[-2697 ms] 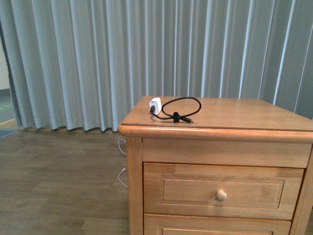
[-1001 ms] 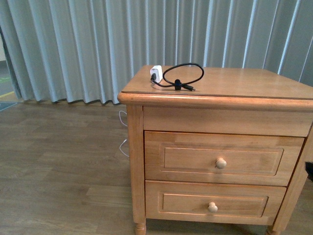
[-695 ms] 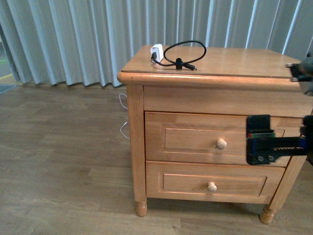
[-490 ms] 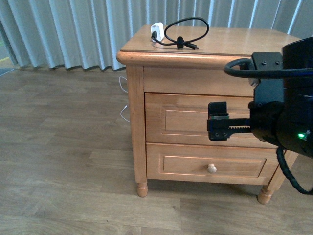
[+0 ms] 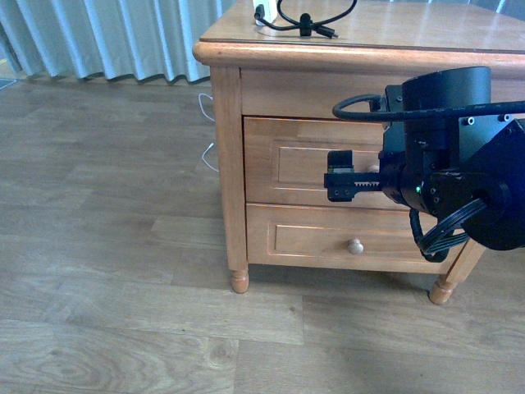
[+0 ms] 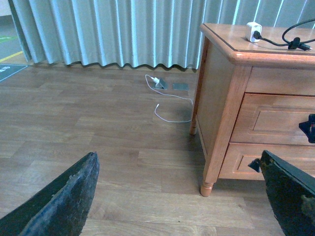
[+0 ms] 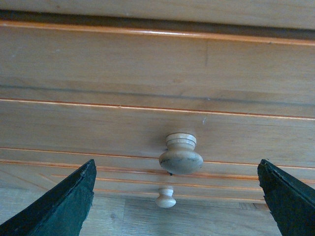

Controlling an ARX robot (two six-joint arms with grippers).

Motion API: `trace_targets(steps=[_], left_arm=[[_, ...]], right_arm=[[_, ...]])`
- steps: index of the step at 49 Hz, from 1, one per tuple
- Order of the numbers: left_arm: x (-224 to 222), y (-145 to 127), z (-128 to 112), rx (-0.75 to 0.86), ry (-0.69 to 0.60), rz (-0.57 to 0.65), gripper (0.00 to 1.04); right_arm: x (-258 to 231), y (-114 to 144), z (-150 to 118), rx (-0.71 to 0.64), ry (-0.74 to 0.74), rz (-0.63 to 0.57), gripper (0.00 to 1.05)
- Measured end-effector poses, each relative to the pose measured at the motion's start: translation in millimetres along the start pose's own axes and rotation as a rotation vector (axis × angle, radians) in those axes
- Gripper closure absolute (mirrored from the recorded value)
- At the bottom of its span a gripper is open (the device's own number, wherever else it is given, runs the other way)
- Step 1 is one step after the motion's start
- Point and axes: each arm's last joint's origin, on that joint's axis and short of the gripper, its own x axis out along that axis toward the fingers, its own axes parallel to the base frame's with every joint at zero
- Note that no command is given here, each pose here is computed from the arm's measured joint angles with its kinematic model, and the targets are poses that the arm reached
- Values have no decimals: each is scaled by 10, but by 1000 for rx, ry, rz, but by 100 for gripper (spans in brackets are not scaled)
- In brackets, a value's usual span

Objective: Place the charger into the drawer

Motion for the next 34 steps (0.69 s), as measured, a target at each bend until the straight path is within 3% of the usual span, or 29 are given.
trace_targets(steps=[30,34], left_arm=[[0,0,0,0,0,0,6],[0,0,0,0,0,0,6]], right_arm=[[205,57,-32,9,-3,-9,8],[209,69,-42,9,-6,-12,21]])
